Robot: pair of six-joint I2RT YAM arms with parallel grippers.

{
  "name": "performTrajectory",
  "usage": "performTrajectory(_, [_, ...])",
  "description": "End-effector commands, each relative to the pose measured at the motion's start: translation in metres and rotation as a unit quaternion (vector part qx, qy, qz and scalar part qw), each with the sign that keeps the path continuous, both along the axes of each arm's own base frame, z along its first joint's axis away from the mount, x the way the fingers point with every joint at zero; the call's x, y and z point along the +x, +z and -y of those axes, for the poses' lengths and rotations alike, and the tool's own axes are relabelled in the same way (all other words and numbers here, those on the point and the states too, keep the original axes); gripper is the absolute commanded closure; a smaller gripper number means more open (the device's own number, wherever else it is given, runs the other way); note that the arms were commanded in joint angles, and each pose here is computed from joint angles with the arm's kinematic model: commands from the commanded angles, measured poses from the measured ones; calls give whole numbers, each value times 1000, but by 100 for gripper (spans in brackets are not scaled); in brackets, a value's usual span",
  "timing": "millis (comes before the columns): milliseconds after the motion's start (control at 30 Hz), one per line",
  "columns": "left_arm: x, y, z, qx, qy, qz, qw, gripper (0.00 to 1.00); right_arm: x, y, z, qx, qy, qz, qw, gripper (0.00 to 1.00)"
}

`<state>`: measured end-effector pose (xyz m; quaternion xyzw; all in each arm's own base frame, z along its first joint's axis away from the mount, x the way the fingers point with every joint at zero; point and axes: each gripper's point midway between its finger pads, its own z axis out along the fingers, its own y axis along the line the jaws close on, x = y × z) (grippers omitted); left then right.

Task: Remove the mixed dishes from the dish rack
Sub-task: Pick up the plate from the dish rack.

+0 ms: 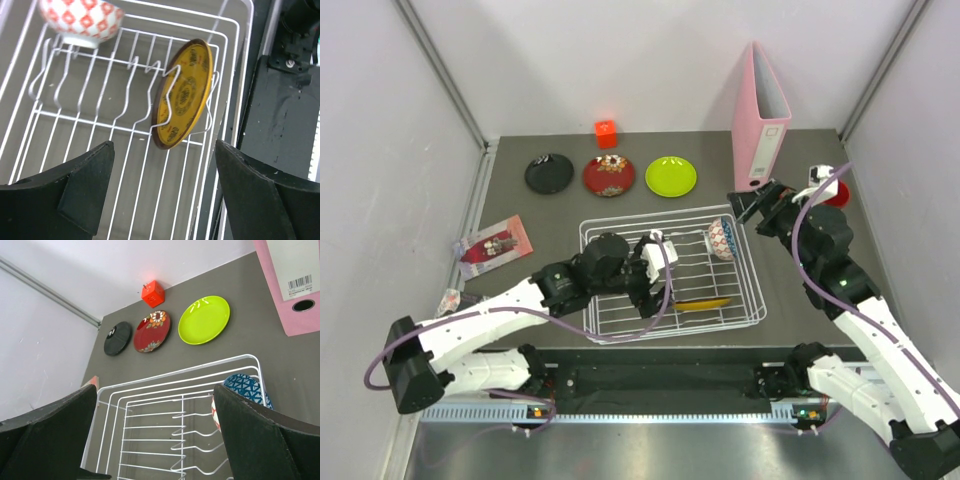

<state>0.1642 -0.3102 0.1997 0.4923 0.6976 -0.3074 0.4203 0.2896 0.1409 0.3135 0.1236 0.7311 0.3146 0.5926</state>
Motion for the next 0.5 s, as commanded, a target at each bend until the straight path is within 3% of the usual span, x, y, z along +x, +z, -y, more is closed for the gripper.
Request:
performTrajectory(0, [-9,-6,22,-18,-63,33,997,15,-1,9,0,12,1,18,1000,0])
performTrajectory(467, [11,-45,63,0,-91,33,995,23,0,-8,-6,10,16,5,1000,0])
